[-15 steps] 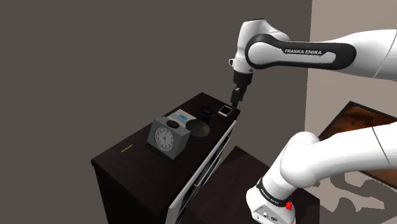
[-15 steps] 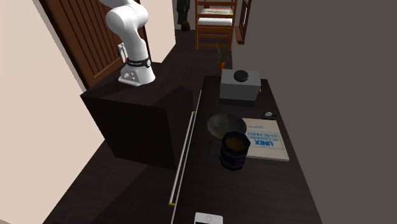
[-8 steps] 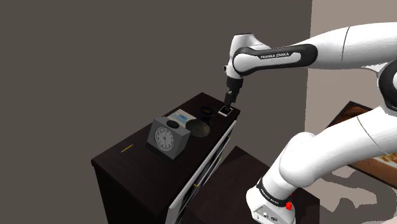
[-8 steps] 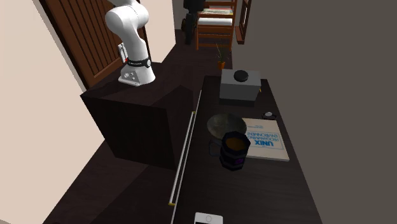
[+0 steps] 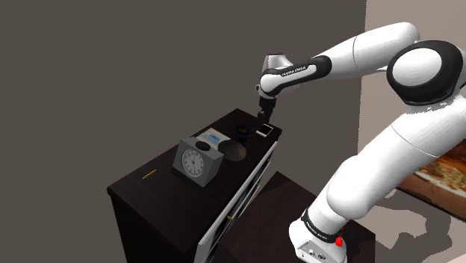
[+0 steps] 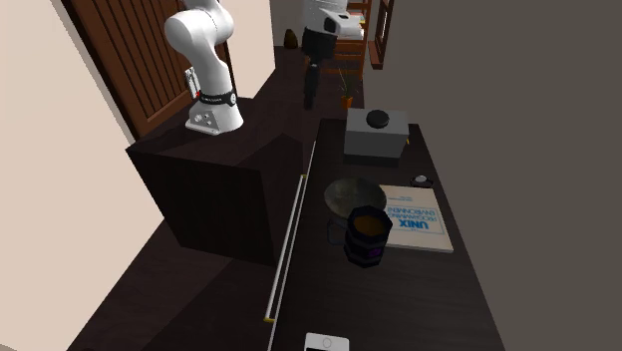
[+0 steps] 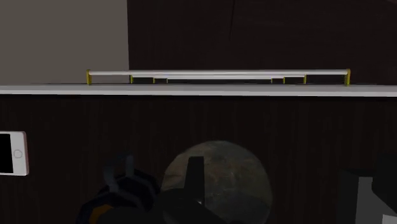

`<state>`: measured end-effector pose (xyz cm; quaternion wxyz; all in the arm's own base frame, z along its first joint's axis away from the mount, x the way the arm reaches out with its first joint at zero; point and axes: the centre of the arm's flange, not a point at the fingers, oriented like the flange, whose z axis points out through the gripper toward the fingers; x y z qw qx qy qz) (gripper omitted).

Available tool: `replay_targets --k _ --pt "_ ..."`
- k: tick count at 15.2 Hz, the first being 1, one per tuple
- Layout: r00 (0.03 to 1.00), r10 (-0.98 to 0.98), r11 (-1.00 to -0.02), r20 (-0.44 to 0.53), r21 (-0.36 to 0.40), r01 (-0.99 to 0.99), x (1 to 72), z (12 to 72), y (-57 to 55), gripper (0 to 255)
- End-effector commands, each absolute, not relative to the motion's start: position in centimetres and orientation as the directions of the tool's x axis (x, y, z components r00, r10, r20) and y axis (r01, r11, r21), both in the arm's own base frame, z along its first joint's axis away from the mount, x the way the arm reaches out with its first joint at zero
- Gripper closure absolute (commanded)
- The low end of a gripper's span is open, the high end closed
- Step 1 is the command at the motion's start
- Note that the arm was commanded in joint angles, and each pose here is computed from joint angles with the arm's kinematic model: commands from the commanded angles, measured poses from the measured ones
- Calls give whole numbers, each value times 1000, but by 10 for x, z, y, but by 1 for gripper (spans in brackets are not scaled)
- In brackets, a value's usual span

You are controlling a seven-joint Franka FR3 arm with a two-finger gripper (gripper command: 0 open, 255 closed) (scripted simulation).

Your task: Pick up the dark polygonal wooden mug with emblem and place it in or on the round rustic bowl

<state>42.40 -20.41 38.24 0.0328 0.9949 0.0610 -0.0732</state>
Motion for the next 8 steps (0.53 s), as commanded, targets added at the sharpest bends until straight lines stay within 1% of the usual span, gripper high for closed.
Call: replay_targets --k 1,8 --pt "982 116 -991 -148 55 126 435 366 -223 0" --pt "983 114 -992 -146 45 122 477 310 -284 0"
